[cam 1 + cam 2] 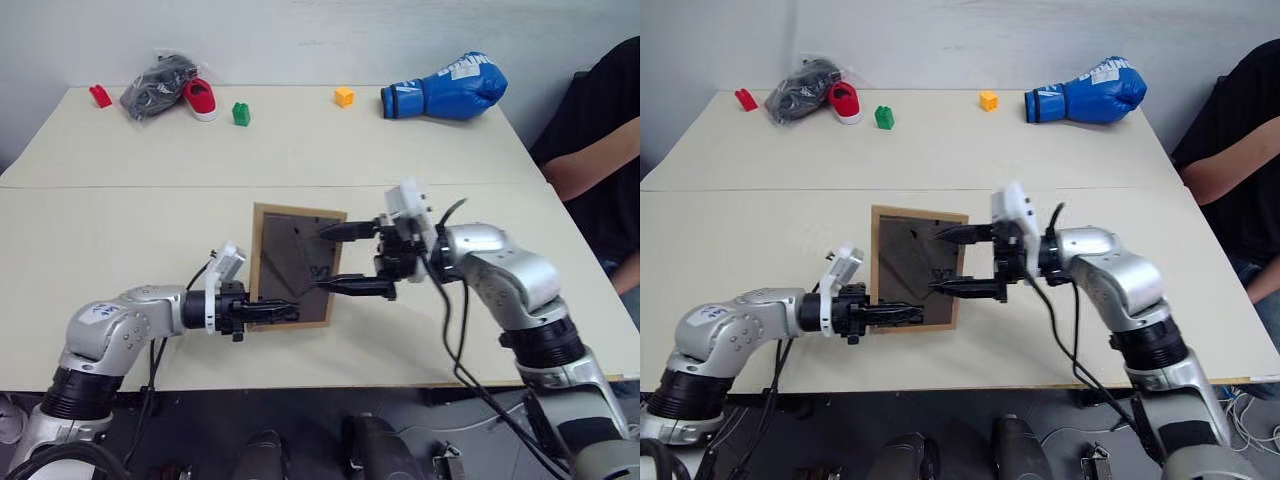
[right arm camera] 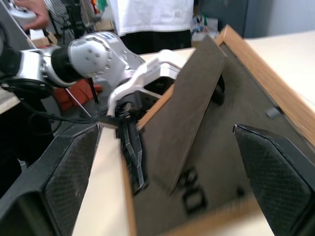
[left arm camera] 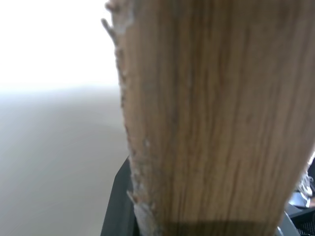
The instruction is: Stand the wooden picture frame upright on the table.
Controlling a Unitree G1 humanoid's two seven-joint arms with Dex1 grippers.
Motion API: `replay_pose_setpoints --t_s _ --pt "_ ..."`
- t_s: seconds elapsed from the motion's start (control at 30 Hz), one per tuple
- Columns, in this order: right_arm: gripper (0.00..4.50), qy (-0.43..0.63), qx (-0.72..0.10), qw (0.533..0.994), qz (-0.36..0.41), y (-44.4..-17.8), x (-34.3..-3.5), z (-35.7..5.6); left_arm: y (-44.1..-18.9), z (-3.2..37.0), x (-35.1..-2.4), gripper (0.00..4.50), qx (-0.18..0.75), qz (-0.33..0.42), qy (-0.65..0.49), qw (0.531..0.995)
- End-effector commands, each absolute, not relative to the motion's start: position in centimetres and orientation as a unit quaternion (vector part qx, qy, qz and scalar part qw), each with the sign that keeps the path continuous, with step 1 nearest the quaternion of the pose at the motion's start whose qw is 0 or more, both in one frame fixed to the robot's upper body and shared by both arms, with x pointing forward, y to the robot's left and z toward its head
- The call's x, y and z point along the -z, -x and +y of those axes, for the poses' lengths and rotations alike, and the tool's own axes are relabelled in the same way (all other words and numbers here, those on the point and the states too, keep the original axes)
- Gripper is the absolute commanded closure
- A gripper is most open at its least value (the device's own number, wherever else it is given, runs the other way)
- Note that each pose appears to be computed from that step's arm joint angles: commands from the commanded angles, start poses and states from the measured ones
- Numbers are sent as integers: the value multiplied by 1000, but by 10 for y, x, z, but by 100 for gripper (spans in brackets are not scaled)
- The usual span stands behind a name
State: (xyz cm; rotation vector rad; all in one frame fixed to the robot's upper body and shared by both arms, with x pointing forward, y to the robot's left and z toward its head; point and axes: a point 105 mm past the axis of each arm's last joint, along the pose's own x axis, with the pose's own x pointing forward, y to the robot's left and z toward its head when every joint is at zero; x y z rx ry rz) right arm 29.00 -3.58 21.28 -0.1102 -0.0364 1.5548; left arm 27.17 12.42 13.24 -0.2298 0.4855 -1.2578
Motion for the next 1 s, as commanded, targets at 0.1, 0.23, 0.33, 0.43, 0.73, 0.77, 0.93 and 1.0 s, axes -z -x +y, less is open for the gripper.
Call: replay_pose_setpoints --t_s 0.1,0.23,0.33,0.43,0.73,0.77,0.93,1.0 --pt "2 64 -696 714 -28 -291 -215 -10 -269 118 -143 366 606 197 86 766" --pt "2 48 -734 676 -35 -270 -216 3 -275 119 -143 366 598 202 92 770" --pt "2 54 -760 647 -41 -256 -217 -1 -278 121 -144 366 588 210 110 773" --pt "2 76 -762 642 -42 -252 -214 -9 -285 123 -151 366 575 207 149 778" --pt "2 126 -752 645 -47 -253 -200 -22 -285 122 -155 366 579 202 159 774" --pt "2 137 -749 646 -50 -255 -198 -23 -284 121 -155 366 582 201 157 772" --pt "2 181 -711 672 -100 -273 -199 -27 -276 118 -153 366 600 204 141 761" --pt "2 205 -706 666 -127 -275 -202 -34 -274 119 -154 366 602 205 141 758"
